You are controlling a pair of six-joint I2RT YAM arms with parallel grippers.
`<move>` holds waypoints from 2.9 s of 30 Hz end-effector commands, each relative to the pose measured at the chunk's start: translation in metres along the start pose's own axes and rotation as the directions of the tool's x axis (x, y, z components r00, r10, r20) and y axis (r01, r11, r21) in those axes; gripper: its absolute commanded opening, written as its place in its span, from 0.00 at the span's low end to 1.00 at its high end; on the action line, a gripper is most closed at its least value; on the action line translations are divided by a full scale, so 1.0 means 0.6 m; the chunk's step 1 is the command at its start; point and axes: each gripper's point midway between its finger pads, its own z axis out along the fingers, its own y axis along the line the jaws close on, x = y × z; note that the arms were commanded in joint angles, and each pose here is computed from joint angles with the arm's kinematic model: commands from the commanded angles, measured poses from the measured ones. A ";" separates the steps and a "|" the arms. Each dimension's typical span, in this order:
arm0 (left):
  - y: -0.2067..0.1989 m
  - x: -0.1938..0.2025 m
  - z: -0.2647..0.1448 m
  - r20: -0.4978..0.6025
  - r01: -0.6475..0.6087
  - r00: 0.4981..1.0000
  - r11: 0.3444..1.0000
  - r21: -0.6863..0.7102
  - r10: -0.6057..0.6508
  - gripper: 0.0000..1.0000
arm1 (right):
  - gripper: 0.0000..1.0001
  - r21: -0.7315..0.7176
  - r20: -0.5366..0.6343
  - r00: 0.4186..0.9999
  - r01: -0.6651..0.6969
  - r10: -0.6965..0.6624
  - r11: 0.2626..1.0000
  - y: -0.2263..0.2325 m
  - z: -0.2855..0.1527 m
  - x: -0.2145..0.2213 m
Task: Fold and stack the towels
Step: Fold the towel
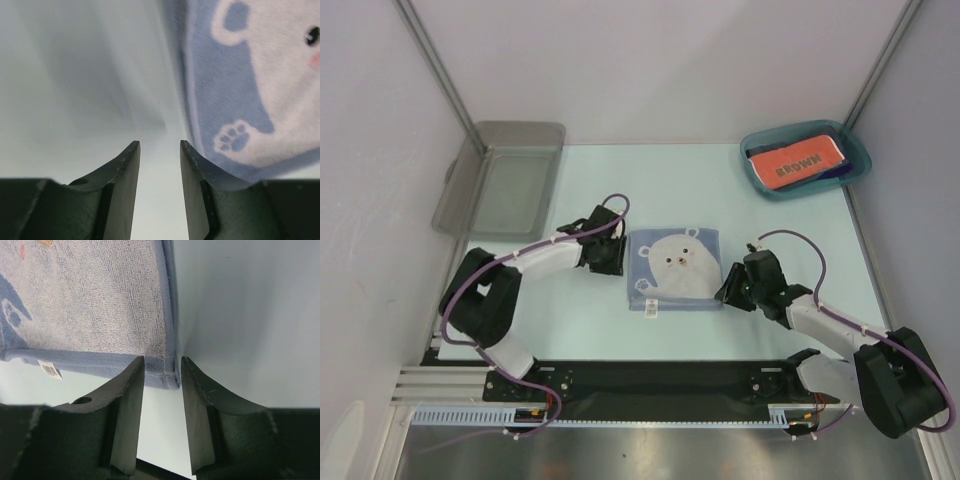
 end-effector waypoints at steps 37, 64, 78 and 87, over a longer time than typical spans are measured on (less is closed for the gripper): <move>-0.100 0.069 -0.045 -0.007 0.112 0.994 0.976 0.187 -0.112 0.00 | 0.04 0.009 -0.001 1.000 0.022 -0.022 1.000 -0.012 -0.006 0.010; -0.119 0.050 -0.075 0.009 0.108 0.994 0.966 0.235 -0.113 0.00 | 0.00 0.000 0.016 0.997 0.081 -0.081 0.997 0.018 -0.024 -0.026; -0.115 0.082 -0.092 0.007 0.120 0.992 0.964 0.238 -0.125 0.00 | 0.00 -0.062 -0.001 0.997 0.073 -0.074 0.995 0.026 -0.057 -0.006; -0.099 0.134 -0.045 -0.053 0.136 0.990 0.967 0.214 -0.127 0.00 | 0.00 -0.068 -0.044 0.997 0.060 -0.063 0.996 -0.008 -0.031 0.044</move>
